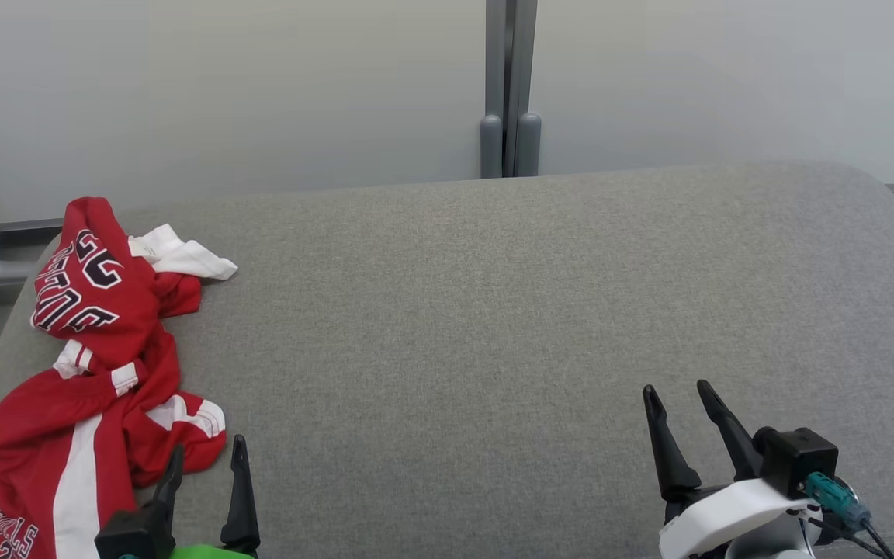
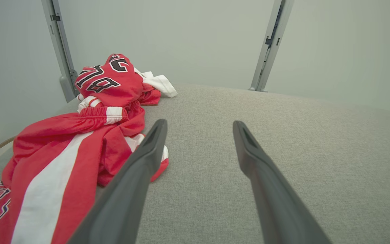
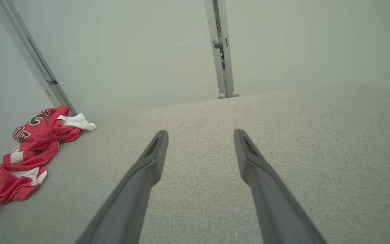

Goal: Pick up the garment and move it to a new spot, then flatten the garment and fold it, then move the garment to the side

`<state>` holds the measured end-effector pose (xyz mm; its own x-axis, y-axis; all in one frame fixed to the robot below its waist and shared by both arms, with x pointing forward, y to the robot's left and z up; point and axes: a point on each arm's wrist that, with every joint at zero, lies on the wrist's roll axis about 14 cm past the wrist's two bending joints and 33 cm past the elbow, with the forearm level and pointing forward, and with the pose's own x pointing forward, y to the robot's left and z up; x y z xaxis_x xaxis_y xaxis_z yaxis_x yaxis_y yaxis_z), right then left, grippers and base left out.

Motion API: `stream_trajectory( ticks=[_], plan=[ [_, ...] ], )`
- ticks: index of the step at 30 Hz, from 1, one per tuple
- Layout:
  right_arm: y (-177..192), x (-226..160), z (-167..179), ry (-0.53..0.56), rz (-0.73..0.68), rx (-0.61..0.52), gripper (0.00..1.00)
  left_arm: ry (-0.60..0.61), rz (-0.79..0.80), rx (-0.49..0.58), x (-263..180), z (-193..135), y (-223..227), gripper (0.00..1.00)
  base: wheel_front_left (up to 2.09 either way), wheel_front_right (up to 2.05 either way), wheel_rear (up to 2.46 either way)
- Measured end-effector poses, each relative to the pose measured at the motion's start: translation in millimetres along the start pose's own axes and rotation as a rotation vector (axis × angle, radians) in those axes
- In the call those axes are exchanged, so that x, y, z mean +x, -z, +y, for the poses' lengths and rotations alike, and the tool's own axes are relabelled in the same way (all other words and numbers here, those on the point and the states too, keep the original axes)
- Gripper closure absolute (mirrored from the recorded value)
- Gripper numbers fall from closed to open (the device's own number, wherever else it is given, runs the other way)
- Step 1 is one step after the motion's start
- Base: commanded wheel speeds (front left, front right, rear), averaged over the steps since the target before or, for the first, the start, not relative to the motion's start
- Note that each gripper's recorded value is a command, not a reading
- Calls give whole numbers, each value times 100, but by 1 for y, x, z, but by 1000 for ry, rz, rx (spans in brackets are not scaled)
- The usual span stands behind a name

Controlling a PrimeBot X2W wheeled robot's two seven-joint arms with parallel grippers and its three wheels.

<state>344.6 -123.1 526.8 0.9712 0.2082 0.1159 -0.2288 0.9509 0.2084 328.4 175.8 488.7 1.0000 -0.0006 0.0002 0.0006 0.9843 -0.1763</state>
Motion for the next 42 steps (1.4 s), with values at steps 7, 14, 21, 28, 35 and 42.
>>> stream_trajectory(
  ticks=[7,14,21,28,35,42],
  plan=[
    [2,-4,8,-26,-3,-43,0,-6,-4,34,-6,2,1,0,0,0,0],
    [5,-7,13,-48,-3,-88,0,-12,-5,49,-12,4,1,0,0,0,0],
    [3,-9,19,-70,-18,-134,0,-6,-15,59,-14,3,-1,0,0,0,0],
    [0,-12,24,-91,-37,-173,0,14,-22,83,-16,-3,-3,0,0,0,0],
    [1,-14,17,-66,-34,-157,0,19,-17,77,-16,-5,-3,0,0,0,0],
    [2,-14,15,-57,-32,-139,0,18,-15,66,-16,-5,-2,0,0,0,0]
  ],
)
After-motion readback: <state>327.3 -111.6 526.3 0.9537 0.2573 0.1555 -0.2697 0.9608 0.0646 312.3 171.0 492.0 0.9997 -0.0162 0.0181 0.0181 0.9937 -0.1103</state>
